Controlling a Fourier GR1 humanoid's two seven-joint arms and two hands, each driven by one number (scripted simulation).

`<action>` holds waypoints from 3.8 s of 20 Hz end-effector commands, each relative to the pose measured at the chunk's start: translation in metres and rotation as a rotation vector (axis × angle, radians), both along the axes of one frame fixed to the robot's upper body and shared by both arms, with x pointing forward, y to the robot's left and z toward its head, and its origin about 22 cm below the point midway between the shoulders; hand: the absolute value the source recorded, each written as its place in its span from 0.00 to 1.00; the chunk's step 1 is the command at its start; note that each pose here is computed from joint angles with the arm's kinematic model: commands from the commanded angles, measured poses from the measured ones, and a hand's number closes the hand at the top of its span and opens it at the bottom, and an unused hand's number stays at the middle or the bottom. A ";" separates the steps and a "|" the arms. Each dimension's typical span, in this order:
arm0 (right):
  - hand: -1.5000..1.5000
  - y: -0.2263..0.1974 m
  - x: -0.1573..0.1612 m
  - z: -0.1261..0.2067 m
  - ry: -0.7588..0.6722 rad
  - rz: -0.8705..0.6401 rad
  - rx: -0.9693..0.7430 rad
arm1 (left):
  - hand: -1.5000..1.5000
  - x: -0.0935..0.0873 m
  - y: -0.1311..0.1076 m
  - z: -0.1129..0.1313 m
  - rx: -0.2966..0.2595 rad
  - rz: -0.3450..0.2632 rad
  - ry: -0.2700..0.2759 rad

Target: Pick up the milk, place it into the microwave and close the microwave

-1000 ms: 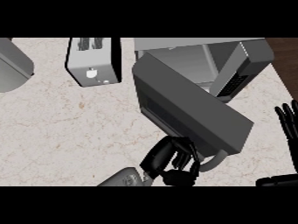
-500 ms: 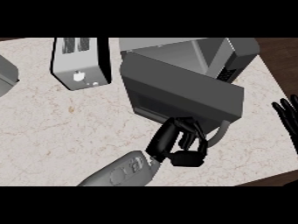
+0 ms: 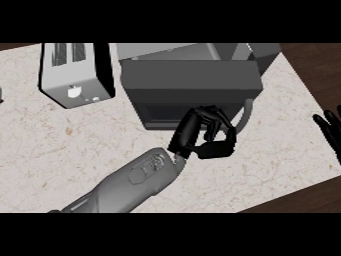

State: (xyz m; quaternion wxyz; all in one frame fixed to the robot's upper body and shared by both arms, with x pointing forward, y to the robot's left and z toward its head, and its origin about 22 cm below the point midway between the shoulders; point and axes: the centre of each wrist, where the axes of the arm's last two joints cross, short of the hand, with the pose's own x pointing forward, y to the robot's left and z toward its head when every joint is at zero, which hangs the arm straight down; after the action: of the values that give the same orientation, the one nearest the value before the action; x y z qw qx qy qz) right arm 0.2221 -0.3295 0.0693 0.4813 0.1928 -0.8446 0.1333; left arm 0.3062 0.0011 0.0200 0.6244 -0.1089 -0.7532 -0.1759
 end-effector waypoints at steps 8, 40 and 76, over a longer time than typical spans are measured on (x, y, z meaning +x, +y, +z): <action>0.00 -0.002 0.004 0.020 -0.015 0.060 0.008 | 1.00 0.038 0.006 0.029 -0.178 0.132 -0.022; 0.00 -0.009 0.015 0.073 -0.061 0.119 -0.001 | 1.00 0.056 0.011 0.026 -0.262 0.179 -0.090; 0.00 -0.018 0.018 0.105 -0.055 0.270 -0.018 | 1.00 0.058 0.013 0.017 -0.297 0.197 -0.122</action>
State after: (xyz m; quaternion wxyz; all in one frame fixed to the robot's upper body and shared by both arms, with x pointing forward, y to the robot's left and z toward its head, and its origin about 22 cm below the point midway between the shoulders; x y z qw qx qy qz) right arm 0.2393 -0.3467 0.1707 0.4391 0.2923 -0.8249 0.2035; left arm 0.3465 0.0103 0.0285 0.5532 -0.1276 -0.8232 -0.0081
